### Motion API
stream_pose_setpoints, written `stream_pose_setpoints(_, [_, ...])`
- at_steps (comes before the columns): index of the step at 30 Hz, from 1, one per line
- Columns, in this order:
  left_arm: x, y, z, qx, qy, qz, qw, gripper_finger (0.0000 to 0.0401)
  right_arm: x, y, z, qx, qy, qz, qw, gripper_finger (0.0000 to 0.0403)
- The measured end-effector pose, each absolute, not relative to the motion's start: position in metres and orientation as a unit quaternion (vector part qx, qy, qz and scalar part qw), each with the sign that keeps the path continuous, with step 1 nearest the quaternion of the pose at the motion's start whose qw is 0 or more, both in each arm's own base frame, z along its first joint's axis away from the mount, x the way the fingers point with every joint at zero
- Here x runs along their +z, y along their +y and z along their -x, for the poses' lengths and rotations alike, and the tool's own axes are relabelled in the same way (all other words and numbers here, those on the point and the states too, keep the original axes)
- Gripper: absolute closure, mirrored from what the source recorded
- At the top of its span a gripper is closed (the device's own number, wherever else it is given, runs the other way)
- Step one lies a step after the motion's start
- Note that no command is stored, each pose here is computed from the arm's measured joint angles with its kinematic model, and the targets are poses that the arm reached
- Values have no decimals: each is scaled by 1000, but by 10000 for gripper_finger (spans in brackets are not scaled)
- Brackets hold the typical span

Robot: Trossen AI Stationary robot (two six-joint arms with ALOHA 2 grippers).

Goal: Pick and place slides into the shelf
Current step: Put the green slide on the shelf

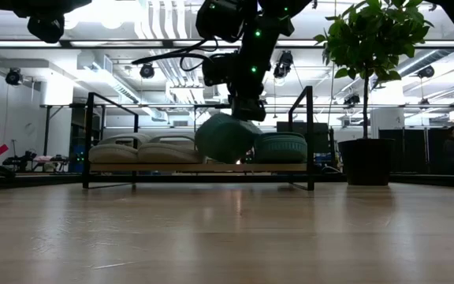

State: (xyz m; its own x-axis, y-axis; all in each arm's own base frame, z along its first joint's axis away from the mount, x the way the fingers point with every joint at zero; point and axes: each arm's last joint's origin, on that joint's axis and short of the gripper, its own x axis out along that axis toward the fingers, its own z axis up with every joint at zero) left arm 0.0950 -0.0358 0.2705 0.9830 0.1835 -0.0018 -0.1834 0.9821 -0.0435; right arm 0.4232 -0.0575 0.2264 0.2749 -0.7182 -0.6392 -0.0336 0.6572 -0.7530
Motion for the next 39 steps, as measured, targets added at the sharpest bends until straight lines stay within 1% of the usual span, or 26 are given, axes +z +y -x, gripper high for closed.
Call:
stream_pose_setpoints(2, [271, -36, -95, 92, -1, 22, 996, 382, 227, -58, -423, -238, 554, 342, 720, 387])
stream_pose_setpoints(8, [270, -36, -95, 92, -1, 22, 996, 382, 228, -55, -422, -253, 557, 365, 702, 390])
stream_pose_setpoints(12, [270, -36, -95, 92, 0, 21, 996, 382, 234, -50, -422, -254, 546, 367, 708, 391])
stream_pose_setpoints(17, [270, -36, -95, 92, 0, 21, 996, 382, 245, -45, -423, -261, 519, 362, 729, 391])
stream_pose_setpoints(23, [270, -36, -95, 92, 1, 21, 996, 382, 264, -41, -422, -237, 469, 321, 788, 392])
stream_pose_setpoints(26, [269, -36, -96, 92, 2, 20, 996, 382, 268, -41, -421, -232, 455, 319, 798, 392])
stream_pose_setpoints(33, [269, -37, -97, 92, 6, 17, 996, 382, 261, -42, -417, -227, 435, 341, 802, 392])
stream_pose_setpoints(39, [268, -37, -97, 92, 6, 18, 996, 382, 238, -44, -411, -223, 407, 385, 798, 392])
